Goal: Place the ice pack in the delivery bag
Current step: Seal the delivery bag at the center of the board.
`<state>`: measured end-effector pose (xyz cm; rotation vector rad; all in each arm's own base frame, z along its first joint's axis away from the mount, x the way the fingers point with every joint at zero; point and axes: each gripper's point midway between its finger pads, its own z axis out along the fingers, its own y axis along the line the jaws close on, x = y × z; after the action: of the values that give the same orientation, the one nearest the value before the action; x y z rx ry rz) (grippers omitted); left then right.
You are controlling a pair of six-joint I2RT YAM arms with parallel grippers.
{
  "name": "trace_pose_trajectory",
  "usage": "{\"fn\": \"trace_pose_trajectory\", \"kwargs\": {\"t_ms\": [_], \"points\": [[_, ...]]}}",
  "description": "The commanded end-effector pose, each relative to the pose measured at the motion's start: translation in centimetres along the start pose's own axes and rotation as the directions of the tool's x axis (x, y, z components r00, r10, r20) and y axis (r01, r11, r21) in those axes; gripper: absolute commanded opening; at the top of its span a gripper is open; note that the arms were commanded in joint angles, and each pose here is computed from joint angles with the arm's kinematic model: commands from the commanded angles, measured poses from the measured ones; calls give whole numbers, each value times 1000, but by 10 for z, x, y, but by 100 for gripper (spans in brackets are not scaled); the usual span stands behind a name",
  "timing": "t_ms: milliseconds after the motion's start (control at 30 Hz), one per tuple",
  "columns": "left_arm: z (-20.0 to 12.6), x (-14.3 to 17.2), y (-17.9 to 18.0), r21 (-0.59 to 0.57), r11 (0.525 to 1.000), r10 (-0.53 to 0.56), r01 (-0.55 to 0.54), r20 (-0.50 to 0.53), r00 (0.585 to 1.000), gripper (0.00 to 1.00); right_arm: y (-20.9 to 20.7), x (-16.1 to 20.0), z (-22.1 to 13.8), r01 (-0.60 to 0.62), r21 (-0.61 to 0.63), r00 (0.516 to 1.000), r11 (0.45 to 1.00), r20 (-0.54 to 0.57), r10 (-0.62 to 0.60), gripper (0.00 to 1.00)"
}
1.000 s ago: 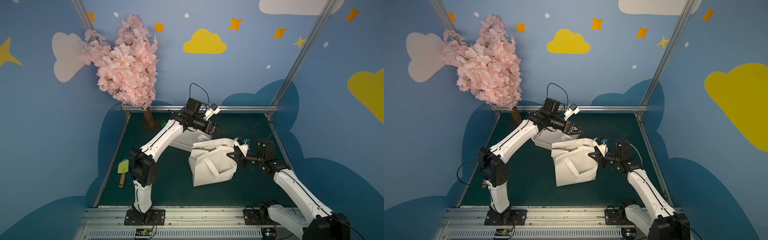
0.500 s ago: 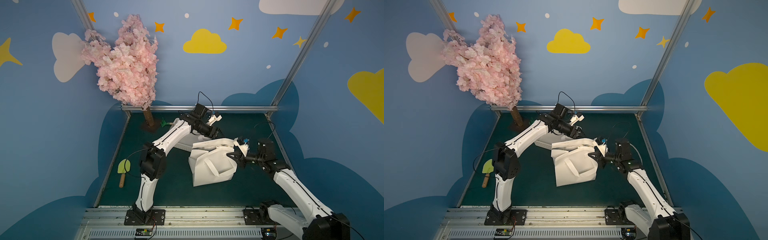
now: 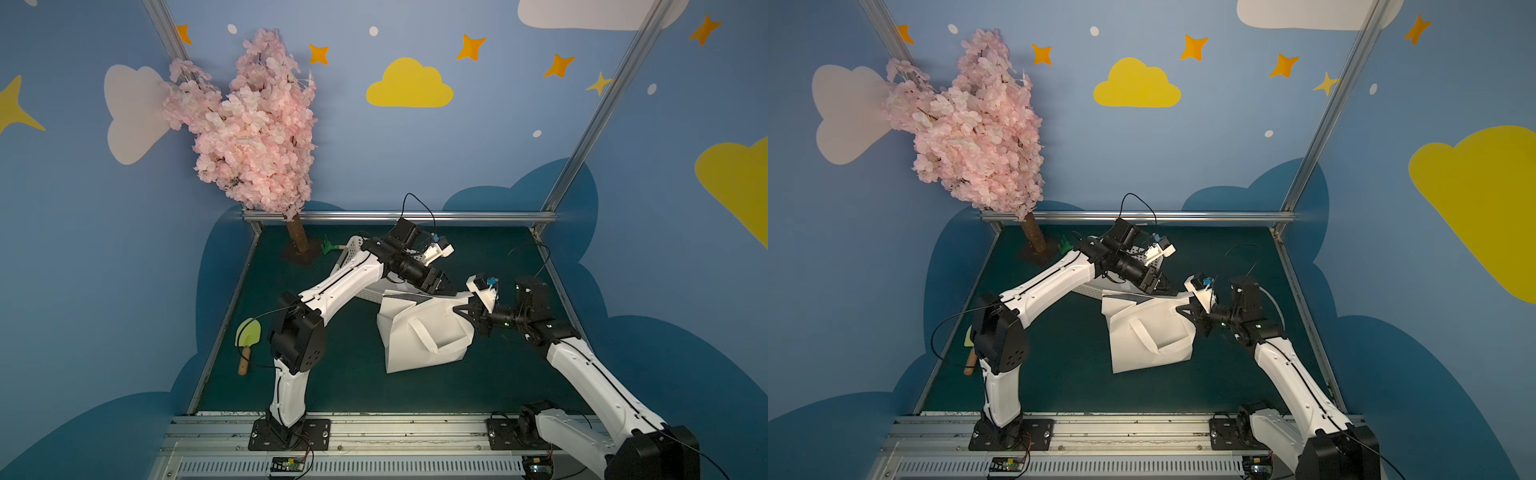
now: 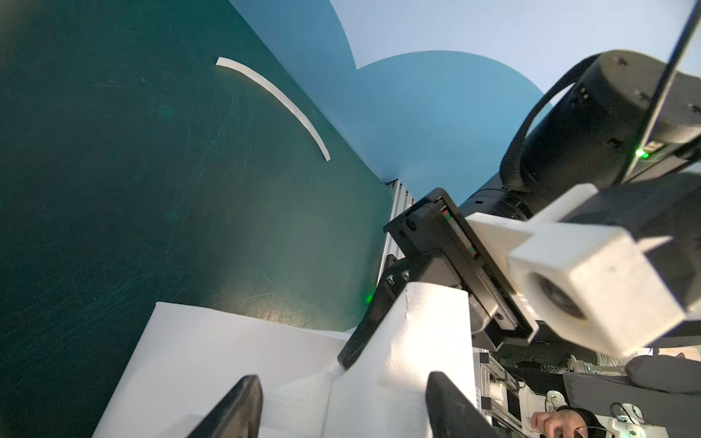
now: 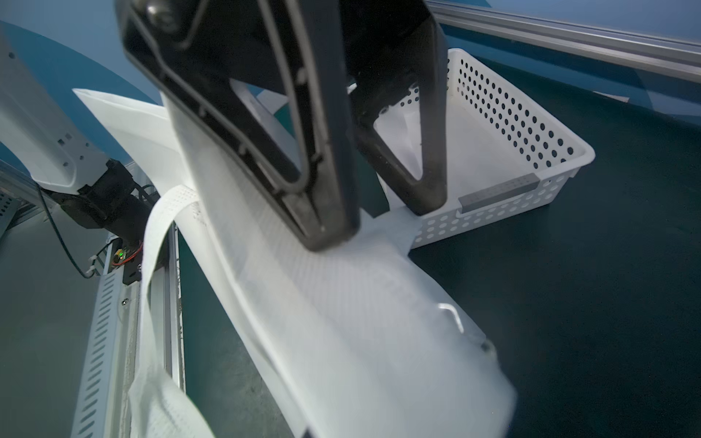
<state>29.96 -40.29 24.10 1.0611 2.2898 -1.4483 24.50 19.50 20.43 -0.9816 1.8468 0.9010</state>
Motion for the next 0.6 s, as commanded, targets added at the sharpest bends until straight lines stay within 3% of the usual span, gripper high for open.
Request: {"fn": "trace_pose_trajectory", "kwargs": {"t_ms": [0, 333, 567], "points": [[-2, 5, -17, 31, 998, 51, -51, -5, 999, 72, -4, -12, -3, 26, 19, 1000, 999, 16, -26, 0], [2, 19, -22, 22, 995, 103, -102, -35, 994, 71, -4, -12, -3, 23, 14, 1000, 1000, 17, -23, 0], [7, 27, -11, -49, 991, 118, -122, -76, 990, 69, -4, -12, -4, 25, 19, 1000, 1000, 15, -26, 0]]}}
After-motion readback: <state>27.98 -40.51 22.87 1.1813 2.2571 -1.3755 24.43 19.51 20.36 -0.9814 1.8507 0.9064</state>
